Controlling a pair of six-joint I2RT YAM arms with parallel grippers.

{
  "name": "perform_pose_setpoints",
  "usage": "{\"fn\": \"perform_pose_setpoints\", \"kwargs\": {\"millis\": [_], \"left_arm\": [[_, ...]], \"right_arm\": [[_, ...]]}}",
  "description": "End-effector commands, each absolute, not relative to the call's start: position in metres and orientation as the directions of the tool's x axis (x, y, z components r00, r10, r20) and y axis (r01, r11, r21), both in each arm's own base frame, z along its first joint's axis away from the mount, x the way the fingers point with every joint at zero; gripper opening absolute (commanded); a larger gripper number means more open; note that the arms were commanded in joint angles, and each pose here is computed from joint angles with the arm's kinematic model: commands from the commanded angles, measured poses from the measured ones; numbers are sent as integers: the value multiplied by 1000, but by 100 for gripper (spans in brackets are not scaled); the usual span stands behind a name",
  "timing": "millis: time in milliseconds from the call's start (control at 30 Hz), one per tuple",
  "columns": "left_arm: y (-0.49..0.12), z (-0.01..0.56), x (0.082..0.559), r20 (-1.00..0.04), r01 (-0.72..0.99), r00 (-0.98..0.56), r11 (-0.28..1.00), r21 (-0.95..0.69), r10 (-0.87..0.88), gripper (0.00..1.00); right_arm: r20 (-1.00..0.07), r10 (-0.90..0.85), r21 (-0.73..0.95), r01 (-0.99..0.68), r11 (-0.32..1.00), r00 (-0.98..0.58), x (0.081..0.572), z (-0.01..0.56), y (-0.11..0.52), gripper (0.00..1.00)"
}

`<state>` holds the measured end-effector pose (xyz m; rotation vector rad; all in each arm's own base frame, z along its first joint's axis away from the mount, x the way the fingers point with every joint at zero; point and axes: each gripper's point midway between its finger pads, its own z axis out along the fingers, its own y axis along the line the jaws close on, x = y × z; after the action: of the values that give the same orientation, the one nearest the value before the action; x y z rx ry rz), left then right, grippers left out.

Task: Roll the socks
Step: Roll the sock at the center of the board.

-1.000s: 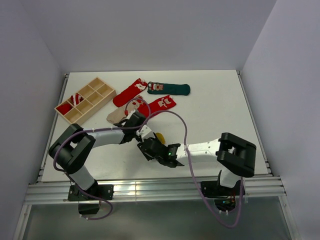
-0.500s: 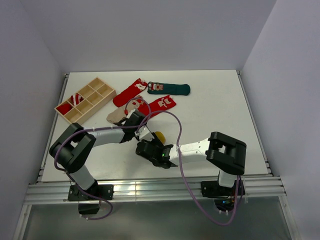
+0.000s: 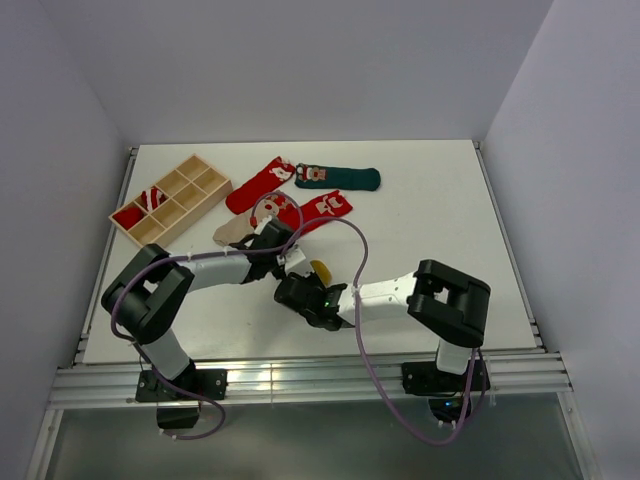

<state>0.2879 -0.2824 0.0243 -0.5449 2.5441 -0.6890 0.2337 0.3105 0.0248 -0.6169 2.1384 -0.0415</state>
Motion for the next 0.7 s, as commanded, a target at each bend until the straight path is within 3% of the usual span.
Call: {"fn": "perform_pose_setpoints", "kwargs": {"millis": [0,133,200,233,367,667], "left_arm": [[-262,-9,250,-263,-249,-891,884,-395,-369,0],[-261,-1,256,-284,-257,-878,880,-400,-385,9],[-259,7,261,-311,-264,-861,877,-402,-402,22],[-257,13,264,-328,-268,-849,873,-408,-414,35],[-256,28,269,-354,-277,-823,857,-435,-445,54],[-241,52,272,-398,-298,-744,800,-521,-537,70]], "right_arm": [[-603,-502,-282,-424,861,-620,222,-25,265,0],[-595,-457,-127,-484,866,-661,214,-20,278,0],[-571,-419,5,-514,858,-705,207,-17,285,0],[-550,-403,85,-529,844,-731,201,-16,291,0],[-494,-326,289,-506,812,-806,199,-6,297,0],[-316,-188,592,-348,727,-930,207,-11,295,0]]}}
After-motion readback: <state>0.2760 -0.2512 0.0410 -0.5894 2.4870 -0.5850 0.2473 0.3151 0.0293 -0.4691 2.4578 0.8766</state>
